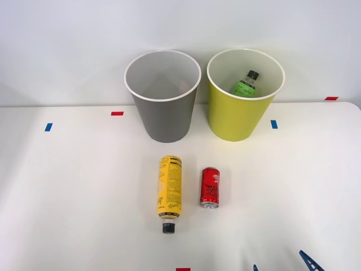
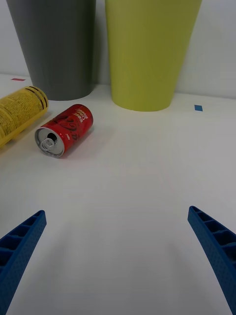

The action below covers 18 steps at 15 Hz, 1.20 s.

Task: Put cans in the gray bin, plastic bottles in the light green bin

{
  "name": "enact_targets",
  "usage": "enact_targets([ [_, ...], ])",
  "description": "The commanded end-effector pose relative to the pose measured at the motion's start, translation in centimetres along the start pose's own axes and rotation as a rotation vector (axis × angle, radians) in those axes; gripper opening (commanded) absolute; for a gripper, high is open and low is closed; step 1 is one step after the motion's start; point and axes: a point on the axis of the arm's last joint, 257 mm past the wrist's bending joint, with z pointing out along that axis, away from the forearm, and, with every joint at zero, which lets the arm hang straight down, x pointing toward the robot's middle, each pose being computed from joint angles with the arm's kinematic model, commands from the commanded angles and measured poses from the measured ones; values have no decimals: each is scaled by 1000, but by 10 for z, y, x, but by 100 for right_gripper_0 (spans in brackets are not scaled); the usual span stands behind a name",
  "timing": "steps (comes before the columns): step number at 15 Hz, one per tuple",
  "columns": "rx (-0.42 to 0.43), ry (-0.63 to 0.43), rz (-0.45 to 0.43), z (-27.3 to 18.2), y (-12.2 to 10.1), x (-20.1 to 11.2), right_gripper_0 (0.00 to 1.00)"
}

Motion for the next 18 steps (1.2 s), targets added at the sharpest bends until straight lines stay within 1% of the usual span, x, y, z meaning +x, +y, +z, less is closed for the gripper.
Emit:
enact_targets([
  [1,0,0,0,0,0,0,100],
  [18,0,0,0,0,0,0,100],
])
